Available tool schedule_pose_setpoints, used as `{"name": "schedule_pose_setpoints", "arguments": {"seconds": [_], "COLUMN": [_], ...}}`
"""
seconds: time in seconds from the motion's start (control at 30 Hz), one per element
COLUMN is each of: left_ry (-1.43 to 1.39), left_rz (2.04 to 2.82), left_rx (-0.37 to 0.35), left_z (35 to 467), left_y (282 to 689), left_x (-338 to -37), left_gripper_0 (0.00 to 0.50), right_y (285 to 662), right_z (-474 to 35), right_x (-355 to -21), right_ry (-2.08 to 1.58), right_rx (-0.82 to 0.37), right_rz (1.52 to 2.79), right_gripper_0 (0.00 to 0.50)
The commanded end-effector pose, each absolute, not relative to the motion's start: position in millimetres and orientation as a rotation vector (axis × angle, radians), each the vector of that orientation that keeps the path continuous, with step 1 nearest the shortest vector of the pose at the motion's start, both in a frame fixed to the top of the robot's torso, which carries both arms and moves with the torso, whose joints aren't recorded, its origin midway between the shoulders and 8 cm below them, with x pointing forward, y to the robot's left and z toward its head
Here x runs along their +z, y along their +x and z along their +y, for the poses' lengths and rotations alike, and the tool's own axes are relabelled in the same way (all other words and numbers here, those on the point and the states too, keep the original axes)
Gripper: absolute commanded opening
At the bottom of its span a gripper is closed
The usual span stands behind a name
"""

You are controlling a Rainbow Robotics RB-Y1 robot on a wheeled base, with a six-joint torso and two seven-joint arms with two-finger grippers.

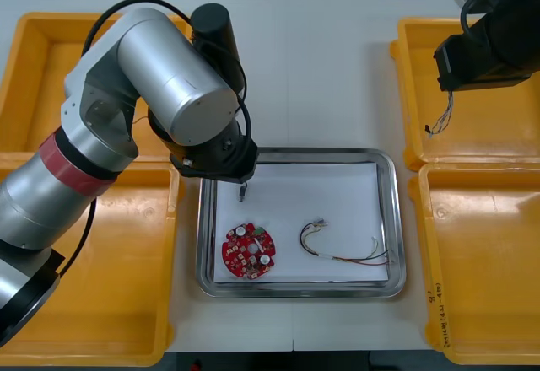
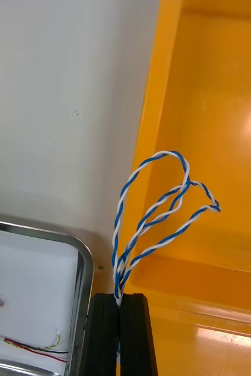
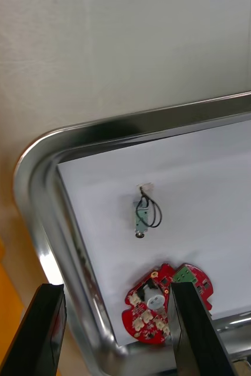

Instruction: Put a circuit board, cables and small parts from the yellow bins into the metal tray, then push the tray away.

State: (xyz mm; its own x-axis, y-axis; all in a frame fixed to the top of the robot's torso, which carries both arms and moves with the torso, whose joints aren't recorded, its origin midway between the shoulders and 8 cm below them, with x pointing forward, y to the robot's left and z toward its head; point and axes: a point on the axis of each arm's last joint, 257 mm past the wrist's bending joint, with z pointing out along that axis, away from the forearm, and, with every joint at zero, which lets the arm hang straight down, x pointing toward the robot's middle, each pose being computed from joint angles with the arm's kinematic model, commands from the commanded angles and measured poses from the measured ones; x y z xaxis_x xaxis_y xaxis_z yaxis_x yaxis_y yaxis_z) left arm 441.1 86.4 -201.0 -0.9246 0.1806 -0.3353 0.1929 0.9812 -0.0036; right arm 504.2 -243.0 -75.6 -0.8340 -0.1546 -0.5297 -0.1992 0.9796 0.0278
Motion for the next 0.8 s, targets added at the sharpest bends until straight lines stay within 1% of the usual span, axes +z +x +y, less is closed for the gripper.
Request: {"name": "schedule_pose_setpoints", "arguments": {"seconds": [0.03,0.13,0.33,0.6,0.8], "left_ry": [0.194,0.178,0.143,0.191,0.208], "left_rz": [2.721,2.699,2.664,2.597,2.595], "left_rx": [-0.066,-0.086,-0.101,-0.096,-0.058], "left_z": [101.8,107.5,128.6,163.0,195.5], "left_y": [457.5,464.6,477.3,499.2,509.0], "left_x": [-153.7,-140.3,-117.7,-82.1,-74.8], "left_gripper_0": [0.5,0.5,0.5,0.5,0.5], "right_y": [493.8,486.2,470.8,452.8,445.6], "right_z": [-234.7,-222.1,-199.2,-177.8,-168.3], "right_x": [-80.4,-90.4,-105.0,-126.9,-136.7], "right_ry": [-0.433,-0.506,-0.637,-0.88,-1.13], "right_rx": [0.009,0.027,0.055,-0.026,-0.059], "right_rz": [2.569,2.591,2.614,2.593,2.526], "right_gripper_0": [0.0,0.0,0.0,0.0,0.0]}}
